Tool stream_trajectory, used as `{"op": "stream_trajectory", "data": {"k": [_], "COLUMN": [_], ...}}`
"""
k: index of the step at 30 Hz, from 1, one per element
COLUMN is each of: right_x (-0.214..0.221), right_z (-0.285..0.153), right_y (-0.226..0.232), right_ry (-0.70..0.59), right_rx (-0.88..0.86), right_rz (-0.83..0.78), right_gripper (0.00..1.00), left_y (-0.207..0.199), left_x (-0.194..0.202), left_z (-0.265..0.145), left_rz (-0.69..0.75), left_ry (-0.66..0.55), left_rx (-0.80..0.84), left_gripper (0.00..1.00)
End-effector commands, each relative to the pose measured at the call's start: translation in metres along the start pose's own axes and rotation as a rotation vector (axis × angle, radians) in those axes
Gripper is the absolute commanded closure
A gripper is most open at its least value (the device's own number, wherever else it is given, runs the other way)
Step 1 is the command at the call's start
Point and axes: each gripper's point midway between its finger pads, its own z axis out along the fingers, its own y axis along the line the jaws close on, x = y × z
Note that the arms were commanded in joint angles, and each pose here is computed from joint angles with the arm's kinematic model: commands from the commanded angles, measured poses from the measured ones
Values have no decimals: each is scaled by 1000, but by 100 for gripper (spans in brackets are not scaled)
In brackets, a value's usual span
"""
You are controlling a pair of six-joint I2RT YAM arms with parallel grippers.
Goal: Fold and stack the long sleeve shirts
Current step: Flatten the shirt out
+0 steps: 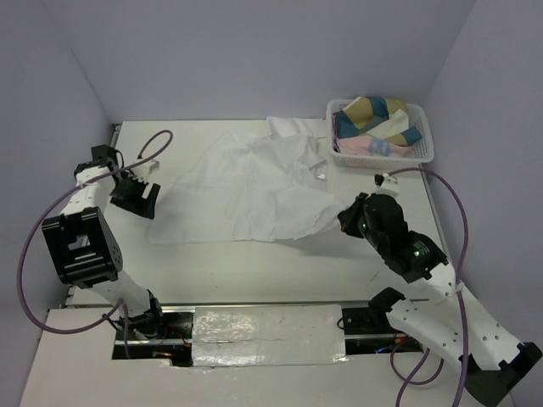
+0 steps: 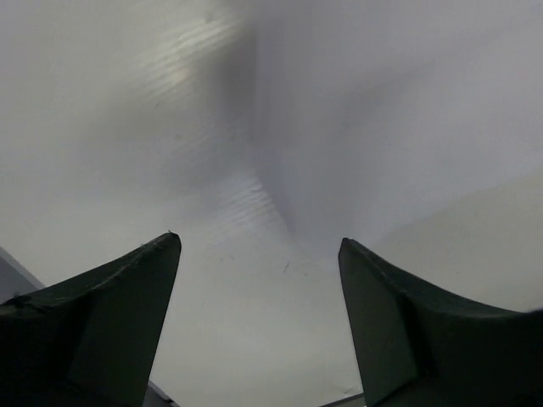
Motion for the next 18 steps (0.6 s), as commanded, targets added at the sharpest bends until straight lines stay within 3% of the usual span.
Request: {"op": "stream_trajectory", "data": {"k": [1, 2, 3, 4, 6, 8, 9, 10, 12, 14, 16, 18], "right_x": [54, 54, 50, 45, 9, -29, -38, -64, -58, -37, -5, 1], "right_z": [-20, -27, -32, -44, -64, -77, -74, -69, -43, 3, 46, 72], "right_y": [-74, -79, -86, -94, -98, -86, -81, -56, -30, -13, 2, 15], "right_ry": [147, 137, 102, 79, -93, -254, -277, -368, -296, -141, 45, 79], "right_rx": [338, 354, 397, 440, 445, 339, 296, 179, 88, 76, 39, -16], "right_rz": [133, 148, 197, 226, 311, 327, 192, 182, 60, -111, -189, -192], "right_gripper": [96, 79, 29, 1, 0, 0, 0, 0, 0, 0, 0, 0], "left_y": [7, 6, 1, -2, -8, -11, -15, -16, -21, -24, -21, -17], "left_x": [15, 17, 20, 20, 26, 29, 33, 33, 33, 35, 39, 46], "left_z": [-3, -2, 2, 3, 9, 13, 16, 19, 23, 31, 39, 48], "left_rz": [-201, -209, -221, -223, -240, -246, -250, -251, -251, -257, -266, -274], "left_ry": [12, 8, 1, -2, 16, 23, 29, 30, 27, 29, 50, 72], "left_rx": [-18, -21, -5, 2, 27, 38, 55, 58, 77, 88, 73, 55], "left_gripper": [9, 8, 1, 1, 1, 1, 1, 1, 1, 1, 1, 1]}}
